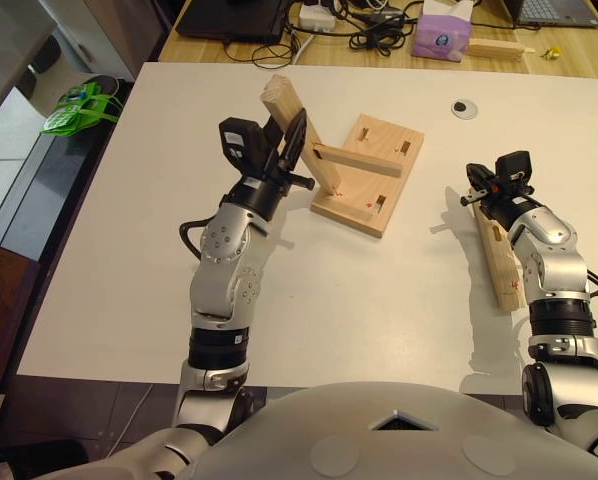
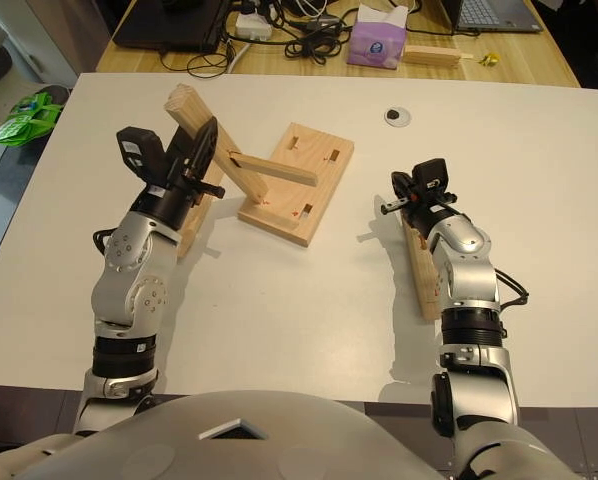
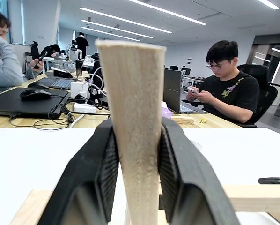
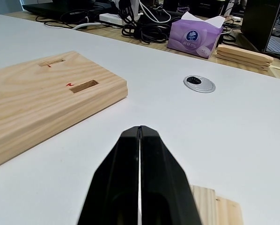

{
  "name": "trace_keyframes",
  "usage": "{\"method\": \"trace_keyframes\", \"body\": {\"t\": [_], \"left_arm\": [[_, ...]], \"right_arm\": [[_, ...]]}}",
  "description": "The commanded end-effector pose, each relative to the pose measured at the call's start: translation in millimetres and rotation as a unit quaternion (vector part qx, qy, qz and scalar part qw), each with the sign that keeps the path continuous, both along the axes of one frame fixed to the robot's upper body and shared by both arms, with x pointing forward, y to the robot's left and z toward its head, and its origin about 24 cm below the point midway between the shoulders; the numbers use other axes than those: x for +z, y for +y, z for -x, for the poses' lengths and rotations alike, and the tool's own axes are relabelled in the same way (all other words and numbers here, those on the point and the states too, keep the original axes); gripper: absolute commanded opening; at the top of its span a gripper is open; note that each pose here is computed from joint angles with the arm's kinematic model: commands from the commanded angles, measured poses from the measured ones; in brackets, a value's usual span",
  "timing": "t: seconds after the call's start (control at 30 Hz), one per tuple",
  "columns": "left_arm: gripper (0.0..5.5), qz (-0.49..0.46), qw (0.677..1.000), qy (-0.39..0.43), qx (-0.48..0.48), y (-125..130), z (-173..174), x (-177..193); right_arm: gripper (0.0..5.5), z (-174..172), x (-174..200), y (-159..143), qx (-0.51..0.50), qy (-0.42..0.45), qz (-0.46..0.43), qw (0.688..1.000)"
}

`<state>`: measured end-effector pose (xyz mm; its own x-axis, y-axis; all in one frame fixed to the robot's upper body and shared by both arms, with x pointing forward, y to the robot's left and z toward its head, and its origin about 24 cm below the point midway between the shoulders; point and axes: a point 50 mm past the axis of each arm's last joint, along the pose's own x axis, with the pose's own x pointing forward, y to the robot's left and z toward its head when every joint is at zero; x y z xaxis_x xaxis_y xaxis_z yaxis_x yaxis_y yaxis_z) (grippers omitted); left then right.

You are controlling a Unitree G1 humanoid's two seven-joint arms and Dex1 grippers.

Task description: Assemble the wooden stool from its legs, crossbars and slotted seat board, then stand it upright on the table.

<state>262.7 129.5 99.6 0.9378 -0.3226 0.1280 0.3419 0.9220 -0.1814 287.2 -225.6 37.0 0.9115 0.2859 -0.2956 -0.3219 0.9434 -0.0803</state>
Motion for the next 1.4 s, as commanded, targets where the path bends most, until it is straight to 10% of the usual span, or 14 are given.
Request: {"method": "trace_keyframes", "body": {"t": [0.03, 1.4], "left_arm": [[1.03, -0.075, 0.984, 0.162, 0.009, 6.0, 14.5, -61.4], [1.11, -0.193, 0.972, 0.125, -0.051, -14.7, 10.0, -54.2]], "right_arm": [[0.0, -4.4, 5.9, -0.1, 0.004, -0.009, 0.008, 1.0], [0.0, -5.5, 4.2, 2.1, 0.004, -0.011, 0.005, 1.0]]}}
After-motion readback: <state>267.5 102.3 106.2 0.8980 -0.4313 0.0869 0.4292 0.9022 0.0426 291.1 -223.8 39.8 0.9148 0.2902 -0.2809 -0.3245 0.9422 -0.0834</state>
